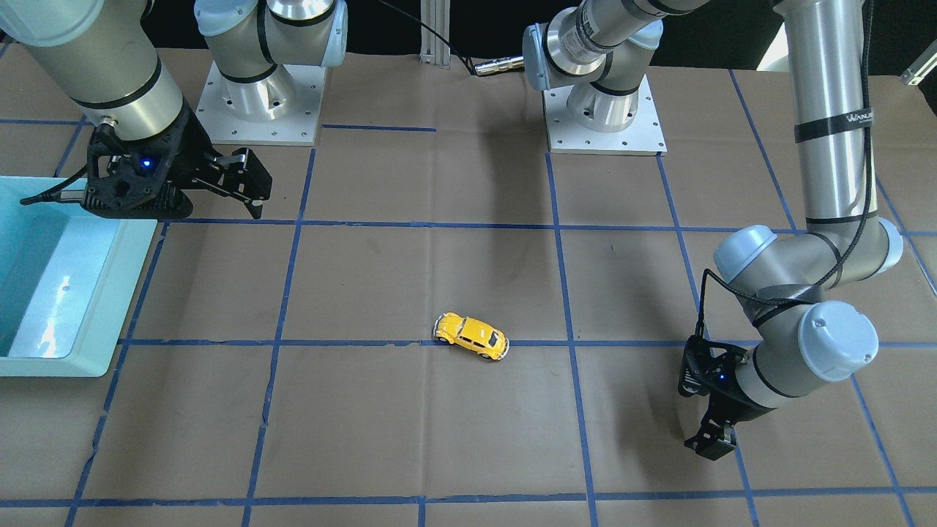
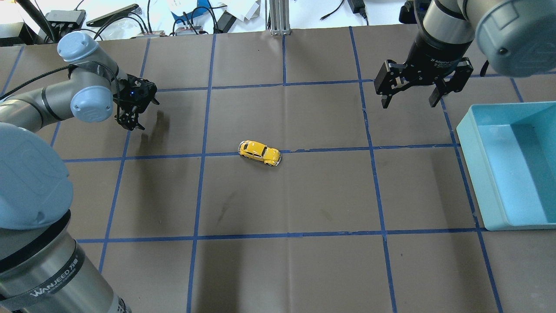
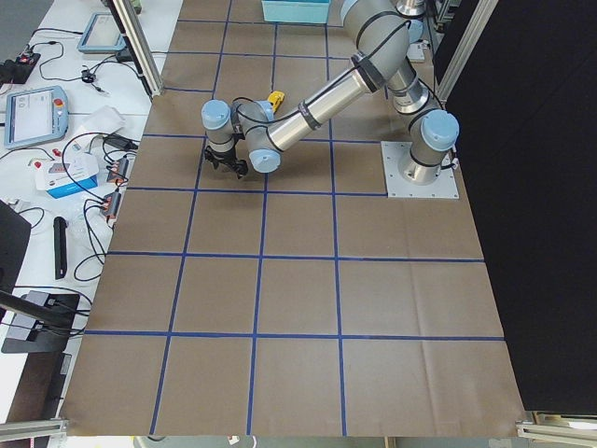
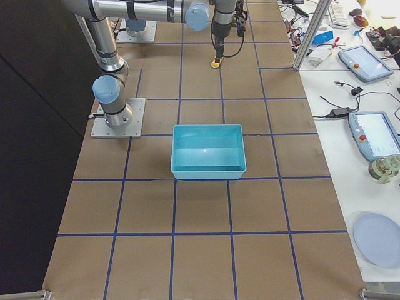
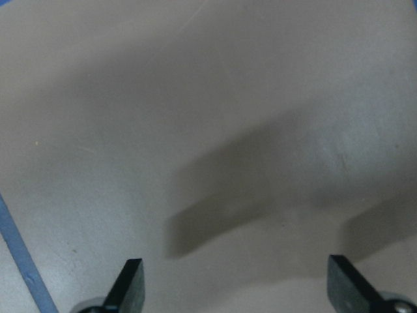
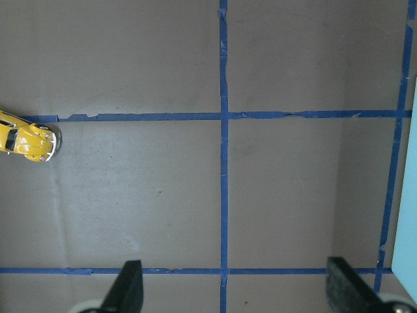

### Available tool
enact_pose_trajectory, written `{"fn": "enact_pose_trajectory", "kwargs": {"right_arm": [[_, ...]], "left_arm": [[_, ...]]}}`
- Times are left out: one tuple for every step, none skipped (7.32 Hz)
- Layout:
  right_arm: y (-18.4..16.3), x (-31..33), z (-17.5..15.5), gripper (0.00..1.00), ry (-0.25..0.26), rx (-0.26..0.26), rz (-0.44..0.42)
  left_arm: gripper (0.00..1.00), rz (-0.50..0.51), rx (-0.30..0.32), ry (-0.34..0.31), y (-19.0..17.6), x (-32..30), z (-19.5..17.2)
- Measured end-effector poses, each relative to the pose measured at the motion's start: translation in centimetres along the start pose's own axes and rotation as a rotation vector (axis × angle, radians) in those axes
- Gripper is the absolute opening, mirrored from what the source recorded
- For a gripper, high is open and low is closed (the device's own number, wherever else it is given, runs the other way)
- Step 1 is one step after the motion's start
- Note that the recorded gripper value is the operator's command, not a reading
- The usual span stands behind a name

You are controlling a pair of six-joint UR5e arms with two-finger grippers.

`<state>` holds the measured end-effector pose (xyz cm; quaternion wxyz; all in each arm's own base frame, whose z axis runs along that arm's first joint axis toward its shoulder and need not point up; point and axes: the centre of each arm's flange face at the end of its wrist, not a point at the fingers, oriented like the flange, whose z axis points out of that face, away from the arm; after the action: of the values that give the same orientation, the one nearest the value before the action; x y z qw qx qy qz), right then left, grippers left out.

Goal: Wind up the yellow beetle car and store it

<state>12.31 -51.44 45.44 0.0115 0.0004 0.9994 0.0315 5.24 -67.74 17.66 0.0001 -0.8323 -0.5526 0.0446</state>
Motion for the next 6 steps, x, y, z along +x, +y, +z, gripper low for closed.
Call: {"fn": "enact_pose_trajectory", "kwargs": {"right_arm": [[0.00, 0.00, 0.00, 1.00, 0.000, 0.000, 0.000], [-0.01, 0.00, 0.01, 1.00, 0.000, 0.000, 0.000], [-0.01, 0.00, 0.01, 1.00, 0.000, 0.000, 0.000], [-0.02, 0.00, 0.00, 1.00, 0.000, 0.001, 0.000], [-0.02, 0.00, 0.00, 1.00, 0.000, 0.001, 0.000], [-0.02, 0.00, 0.00, 1.00, 0.000, 0.001, 0.000]], "left_arm": [[1.00, 0.000, 0.000, 0.000, 0.00, 0.00, -0.02], [1.00, 0.000, 0.000, 0.000, 0.00, 0.00, -0.03], [1.00, 0.000, -0.001, -0.001, 0.00, 0.00, -0.07], [1.00, -0.001, -0.001, -0.002, -0.01, -0.01, -0.14], [1.00, -0.003, -0.002, -0.003, -0.01, -0.01, -0.22], [1.00, -0.014, -0.003, -0.004, -0.02, -0.01, -0.34]]}}
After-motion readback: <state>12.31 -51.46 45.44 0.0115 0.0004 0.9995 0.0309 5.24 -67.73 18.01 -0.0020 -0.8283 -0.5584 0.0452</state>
